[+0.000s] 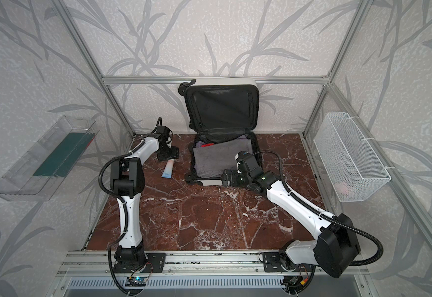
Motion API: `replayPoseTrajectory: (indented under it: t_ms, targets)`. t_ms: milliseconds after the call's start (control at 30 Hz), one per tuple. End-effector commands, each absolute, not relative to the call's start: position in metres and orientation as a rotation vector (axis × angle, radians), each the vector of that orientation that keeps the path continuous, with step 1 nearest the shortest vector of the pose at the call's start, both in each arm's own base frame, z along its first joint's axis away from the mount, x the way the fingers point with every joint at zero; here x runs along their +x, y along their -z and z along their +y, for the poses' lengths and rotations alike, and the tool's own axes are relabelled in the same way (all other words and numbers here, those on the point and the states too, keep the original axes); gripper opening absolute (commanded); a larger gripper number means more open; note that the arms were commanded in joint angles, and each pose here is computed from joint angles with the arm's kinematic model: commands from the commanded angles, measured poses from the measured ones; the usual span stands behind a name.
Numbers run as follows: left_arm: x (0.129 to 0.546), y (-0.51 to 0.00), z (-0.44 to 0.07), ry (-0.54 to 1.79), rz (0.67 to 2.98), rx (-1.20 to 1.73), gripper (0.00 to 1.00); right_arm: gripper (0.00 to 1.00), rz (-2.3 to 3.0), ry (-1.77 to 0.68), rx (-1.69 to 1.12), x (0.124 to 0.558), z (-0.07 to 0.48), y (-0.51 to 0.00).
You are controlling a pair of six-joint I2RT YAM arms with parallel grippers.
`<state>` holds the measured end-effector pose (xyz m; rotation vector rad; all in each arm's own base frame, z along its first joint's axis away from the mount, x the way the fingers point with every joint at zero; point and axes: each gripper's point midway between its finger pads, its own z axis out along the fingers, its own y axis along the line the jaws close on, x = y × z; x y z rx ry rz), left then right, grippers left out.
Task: Pack the luggage
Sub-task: 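Grasp the white-and-blue tube on the table with the left gripper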
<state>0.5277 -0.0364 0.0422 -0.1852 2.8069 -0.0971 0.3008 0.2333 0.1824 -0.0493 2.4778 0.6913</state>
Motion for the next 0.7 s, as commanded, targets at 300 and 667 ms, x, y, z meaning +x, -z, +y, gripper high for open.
replayPoseTrajectory:
  t_ms: [300,667]
  targets:
    - [0.523,-0.026,-0.030,-0.022,2.894,-0.100,0.55,0.99,2.443,-0.744,-0.056,0.294,0.235,-0.192]
    - [0.512,-0.023,-0.029,-0.030,2.909,-0.064,0.43,0.99,2.446,-0.752,-0.056,0.298,0.239,-0.190]
